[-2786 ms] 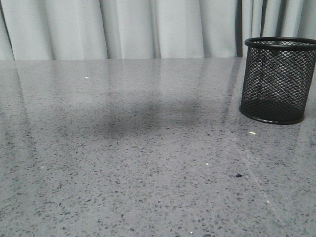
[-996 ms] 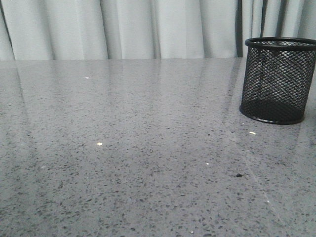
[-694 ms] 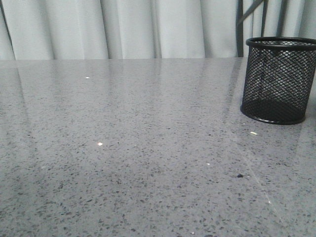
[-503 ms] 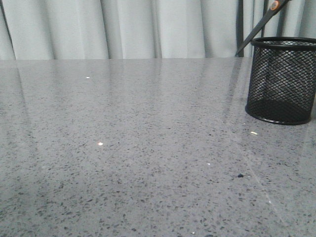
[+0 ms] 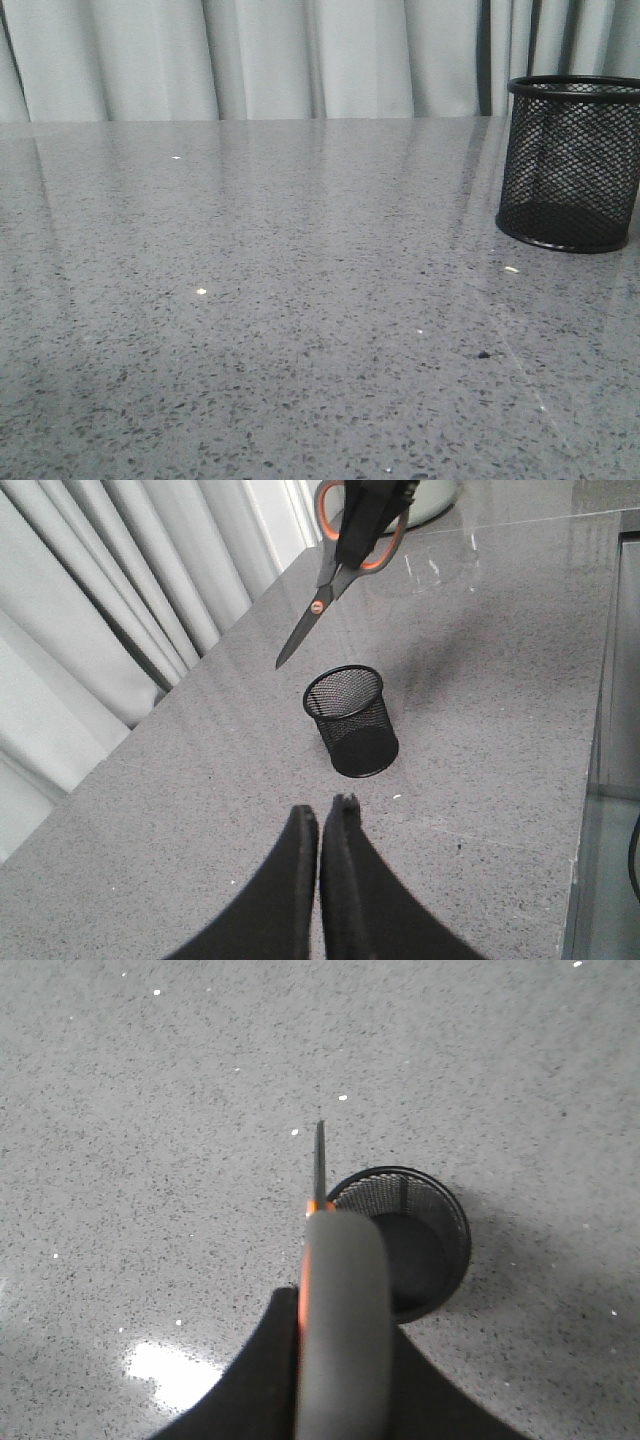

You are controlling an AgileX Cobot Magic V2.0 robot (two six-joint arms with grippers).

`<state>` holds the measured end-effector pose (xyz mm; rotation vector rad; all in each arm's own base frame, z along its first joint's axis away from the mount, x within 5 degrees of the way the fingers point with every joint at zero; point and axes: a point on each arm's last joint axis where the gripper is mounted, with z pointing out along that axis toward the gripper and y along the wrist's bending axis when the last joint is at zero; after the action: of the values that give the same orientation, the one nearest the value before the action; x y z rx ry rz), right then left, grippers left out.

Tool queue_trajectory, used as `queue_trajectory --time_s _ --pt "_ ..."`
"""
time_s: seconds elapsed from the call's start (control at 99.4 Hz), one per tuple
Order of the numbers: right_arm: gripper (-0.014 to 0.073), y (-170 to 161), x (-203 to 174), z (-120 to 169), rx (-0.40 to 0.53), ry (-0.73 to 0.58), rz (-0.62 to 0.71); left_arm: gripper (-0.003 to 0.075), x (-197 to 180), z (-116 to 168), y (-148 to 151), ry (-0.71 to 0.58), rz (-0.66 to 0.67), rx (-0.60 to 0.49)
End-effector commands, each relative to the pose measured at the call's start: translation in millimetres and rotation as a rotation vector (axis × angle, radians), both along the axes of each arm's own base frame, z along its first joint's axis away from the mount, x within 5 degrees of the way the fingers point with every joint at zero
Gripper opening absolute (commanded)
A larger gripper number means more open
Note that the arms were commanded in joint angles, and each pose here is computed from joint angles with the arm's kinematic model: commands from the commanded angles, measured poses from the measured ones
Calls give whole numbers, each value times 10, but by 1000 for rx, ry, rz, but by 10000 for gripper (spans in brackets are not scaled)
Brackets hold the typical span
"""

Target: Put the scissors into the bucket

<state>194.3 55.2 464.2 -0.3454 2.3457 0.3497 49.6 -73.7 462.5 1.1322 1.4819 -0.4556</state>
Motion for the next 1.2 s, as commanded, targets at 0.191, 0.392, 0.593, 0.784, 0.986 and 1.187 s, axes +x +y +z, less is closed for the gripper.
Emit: queue_trajectory --time_s 0.191,0.392,0.593,0.784,0.986,1.187 --pt "-64 -86 -315 -35 -24 -5 -16 -20 -5 133 3 -48 1 -89" --pt "-64 -98 -319 -204 -42 48 -23 -20 -5 133 3 -48 1 -89" --pt "-64 -67 -127 -375 -59 129 -22 -20 -5 133 3 -48 1 -89" --pt "-64 -8 204 -609 -75 243 -19 -20 -5 133 3 -48 1 -89" --pt "-64 50 462 -836 -76 342 -12 -20 -5 133 3 -48 1 -89" --pt "-50 68 558 -836 -75 346 -11 -20 -7 134 1 -45 -1 -91"
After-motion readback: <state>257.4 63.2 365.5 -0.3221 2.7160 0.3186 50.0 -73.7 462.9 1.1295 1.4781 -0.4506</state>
